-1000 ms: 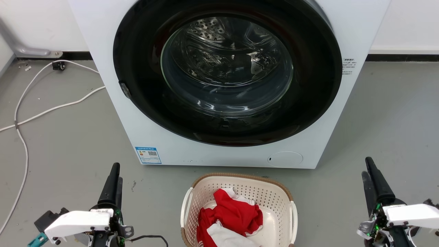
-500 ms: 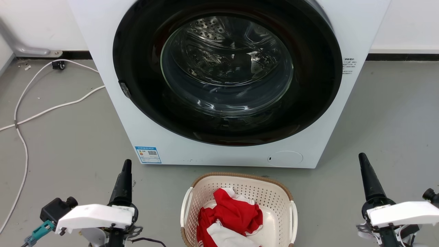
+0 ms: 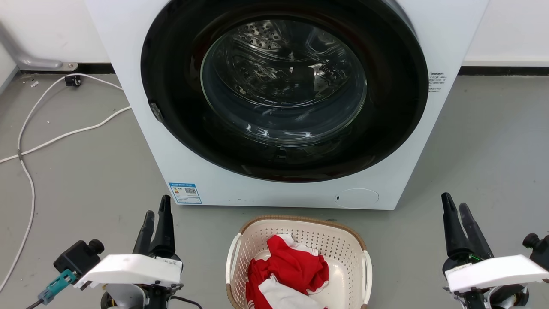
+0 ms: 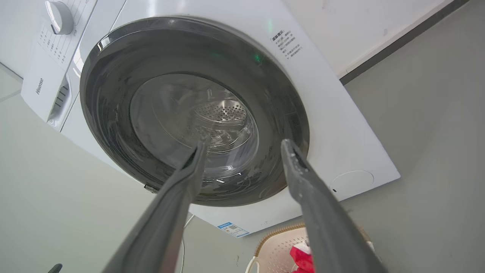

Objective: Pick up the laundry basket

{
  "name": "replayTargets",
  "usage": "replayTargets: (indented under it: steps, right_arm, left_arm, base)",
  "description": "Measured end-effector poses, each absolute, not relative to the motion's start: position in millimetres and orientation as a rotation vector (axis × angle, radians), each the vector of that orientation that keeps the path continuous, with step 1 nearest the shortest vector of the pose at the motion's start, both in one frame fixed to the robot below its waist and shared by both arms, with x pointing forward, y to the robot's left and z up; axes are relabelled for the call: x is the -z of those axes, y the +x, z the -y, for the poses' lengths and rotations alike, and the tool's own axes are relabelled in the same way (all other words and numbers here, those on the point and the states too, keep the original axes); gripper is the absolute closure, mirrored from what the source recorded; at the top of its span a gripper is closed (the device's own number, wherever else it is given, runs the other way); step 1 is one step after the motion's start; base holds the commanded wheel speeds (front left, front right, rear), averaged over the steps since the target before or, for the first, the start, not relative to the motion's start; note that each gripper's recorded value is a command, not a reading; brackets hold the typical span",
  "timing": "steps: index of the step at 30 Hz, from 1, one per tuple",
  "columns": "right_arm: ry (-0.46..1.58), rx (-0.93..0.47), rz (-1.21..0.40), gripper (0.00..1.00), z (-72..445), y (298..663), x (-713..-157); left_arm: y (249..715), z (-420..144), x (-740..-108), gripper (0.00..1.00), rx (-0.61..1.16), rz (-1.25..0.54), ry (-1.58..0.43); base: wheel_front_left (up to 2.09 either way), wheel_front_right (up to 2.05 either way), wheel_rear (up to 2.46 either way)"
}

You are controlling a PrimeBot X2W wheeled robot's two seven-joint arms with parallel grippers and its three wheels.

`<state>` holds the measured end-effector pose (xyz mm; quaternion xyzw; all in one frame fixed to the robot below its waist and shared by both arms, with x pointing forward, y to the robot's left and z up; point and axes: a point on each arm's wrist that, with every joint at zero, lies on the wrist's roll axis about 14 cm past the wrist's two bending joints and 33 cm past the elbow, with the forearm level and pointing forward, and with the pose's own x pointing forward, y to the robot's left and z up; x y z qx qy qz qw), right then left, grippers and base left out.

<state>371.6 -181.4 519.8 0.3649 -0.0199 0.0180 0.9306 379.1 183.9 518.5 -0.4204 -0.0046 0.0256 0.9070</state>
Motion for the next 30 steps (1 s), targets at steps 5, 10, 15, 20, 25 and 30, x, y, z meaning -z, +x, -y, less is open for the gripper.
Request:
replayTargets:
  steps: [5, 10, 15, 20, 25, 30]
  right_arm:
    - [0.674, -0.047, 0.056, 0.00, 179.0, 371.3, -523.6]
    - [0.607, -0.057, 0.068, 0.00, 176.6, 369.8, -526.6]
    - [0.547, -0.066, 0.083, 0.00, 174.3, 368.8, -529.7]
    - [0.487, -0.077, 0.096, 0.00, 171.4, 367.9, -532.2]
    - [0.430, -0.082, 0.099, 0.00, 169.6, 365.5, -531.5]
    - [0.381, -0.085, 0.113, 0.00, 169.5, 365.2, -533.8]
  left_arm:
    - [377.6, -182.6, -519.9, 0.00, -0.051, 0.020, -0.803]
    - [377.2, -181.0, -525.0, 0.00, -0.042, 0.043, -0.744]
    - [376.4, -180.5, -529.2, 0.00, -0.036, 0.064, -0.686]
    - [374.0, -179.7, -528.0, 0.00, -0.036, 0.069, -0.626]
    - [373.5, -178.3, -529.2, 0.00, -0.036, 0.077, -0.565]
    - [372.4, -176.5, -530.2, 0.00, -0.035, 0.085, -0.508]
  base:
    - [0.00, 0.00, 0.00]
    - [0.00, 0.00, 0.00]
    - [0.00, 0.00, 0.00]
    - [0.00, 0.00, 0.00]
    - [0.00, 0.00, 0.00]
    - [0.00, 0.00, 0.00]
